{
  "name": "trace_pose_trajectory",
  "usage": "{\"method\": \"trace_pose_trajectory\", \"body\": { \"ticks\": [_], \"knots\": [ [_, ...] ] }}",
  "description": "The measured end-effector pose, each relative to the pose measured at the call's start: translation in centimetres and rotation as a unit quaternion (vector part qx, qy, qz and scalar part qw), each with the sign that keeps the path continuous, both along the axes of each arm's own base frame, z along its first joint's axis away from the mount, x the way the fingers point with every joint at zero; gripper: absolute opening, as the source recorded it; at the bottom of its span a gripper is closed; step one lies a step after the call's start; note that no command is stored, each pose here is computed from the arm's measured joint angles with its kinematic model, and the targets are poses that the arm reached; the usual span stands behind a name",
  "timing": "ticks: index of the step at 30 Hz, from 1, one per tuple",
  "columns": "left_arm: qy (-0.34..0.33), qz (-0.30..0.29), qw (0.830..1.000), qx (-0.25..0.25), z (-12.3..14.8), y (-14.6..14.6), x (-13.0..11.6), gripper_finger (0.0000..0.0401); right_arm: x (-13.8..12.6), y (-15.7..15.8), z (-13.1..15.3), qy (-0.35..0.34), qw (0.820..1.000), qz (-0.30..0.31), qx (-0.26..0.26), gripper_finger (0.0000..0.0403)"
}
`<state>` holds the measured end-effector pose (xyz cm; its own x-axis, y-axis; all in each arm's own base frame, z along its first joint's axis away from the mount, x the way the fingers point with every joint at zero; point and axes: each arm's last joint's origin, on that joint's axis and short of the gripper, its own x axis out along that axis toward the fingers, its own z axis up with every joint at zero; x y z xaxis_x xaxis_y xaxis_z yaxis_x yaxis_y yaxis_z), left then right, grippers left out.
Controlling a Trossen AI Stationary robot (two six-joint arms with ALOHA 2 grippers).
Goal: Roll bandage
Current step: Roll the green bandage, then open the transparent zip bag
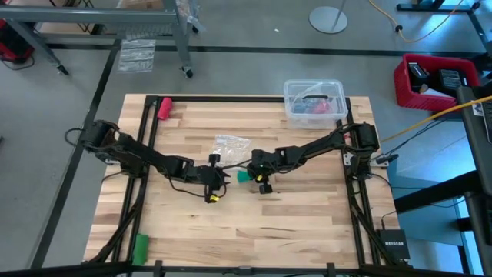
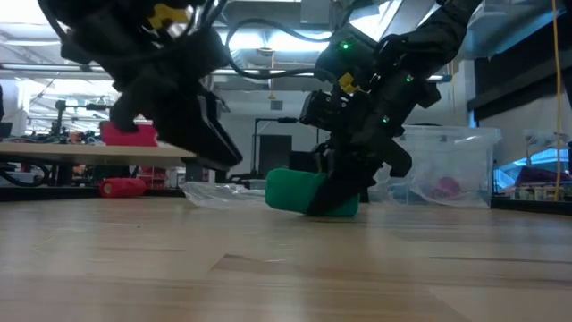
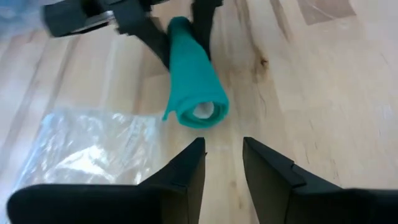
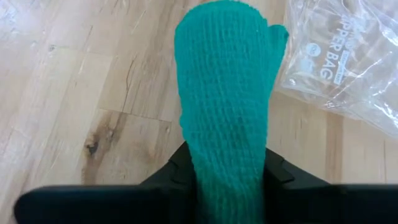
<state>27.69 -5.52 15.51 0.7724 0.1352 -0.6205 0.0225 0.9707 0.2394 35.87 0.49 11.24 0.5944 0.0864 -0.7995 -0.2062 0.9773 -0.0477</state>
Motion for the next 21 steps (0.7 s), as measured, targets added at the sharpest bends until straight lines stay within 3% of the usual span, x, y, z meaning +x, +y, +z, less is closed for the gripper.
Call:
{"method": "trace_pose_trajectory", "body": {
  "ticks": [4,15,21],
  "knots": [
    [-0.021,0.021,0.999,-0.018,1.0,0.1,-0.2,0.0093,0.0,0.0,0.0,-0.001,1.0,-0.009,0.013,0.011],
    [-0.12,0.036,0.99,-0.066,0.9,-0.3,1.7,0.0088,-0.1,0.0,0.4,-0.003,0.999,-0.031,0.033,0.0256],
    [-0.123,0.069,0.989,-0.052,-0.2,-0.2,2.2,0.0088,-0.6,0.0,3.1,0.017,0.999,-0.033,0.031,0.0277]
  ]
}}
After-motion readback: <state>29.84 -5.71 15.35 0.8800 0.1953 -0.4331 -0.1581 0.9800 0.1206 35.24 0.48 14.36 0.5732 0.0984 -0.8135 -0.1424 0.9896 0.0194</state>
